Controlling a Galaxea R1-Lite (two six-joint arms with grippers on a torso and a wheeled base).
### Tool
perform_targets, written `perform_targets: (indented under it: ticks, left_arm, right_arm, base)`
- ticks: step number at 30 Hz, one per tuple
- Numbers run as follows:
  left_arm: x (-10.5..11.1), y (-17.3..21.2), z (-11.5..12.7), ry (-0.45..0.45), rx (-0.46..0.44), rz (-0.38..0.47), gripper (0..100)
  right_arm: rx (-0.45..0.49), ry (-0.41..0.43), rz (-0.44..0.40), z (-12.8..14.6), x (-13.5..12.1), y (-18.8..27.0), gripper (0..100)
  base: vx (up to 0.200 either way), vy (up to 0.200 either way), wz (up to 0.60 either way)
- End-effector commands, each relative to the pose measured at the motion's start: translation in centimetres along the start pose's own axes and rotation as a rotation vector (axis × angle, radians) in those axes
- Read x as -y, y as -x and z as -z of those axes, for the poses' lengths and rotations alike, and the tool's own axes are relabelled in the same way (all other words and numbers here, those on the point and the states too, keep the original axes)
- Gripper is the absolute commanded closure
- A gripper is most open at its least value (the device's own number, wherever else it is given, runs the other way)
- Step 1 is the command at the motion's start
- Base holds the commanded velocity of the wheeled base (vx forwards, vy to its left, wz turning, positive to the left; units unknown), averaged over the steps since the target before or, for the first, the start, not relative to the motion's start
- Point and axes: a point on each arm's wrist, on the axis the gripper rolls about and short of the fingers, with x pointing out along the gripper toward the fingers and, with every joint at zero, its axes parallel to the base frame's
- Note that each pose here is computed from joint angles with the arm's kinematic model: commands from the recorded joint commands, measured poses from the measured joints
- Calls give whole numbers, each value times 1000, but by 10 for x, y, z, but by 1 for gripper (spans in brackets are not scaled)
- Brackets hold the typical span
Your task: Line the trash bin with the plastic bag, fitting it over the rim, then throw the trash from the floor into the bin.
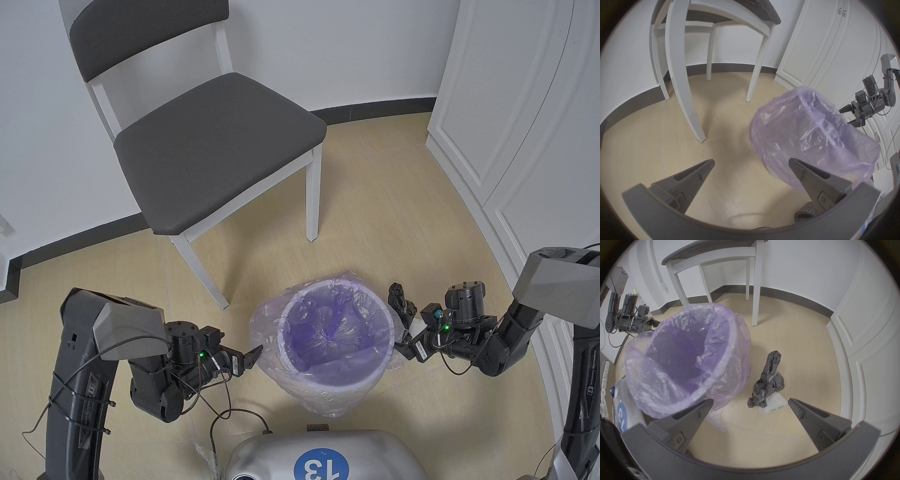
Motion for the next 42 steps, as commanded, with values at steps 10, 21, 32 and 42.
perform_targets:
  ticks: [10,21,32,42]
  left_arm:
    - [-10,-53,-22,9,-54,-7,0]
    - [-10,-66,-45,4,-66,-41,0]
    - [19,32,-60,-8,32,-8,0]
    - [31,76,-50,-24,107,14,0]
  right_arm:
    - [-34,-1,-16,-2,2,-56,0]
    - [-57,-31,2,-11,19,-65,0]
    - [-19,-44,43,-10,28,43,0]
    - [78,-67,72,10,24,82,0]
  base:
    - [0,0,0]
    - [0,0,0]
    - [0,0,0]
    - [0,0,0]
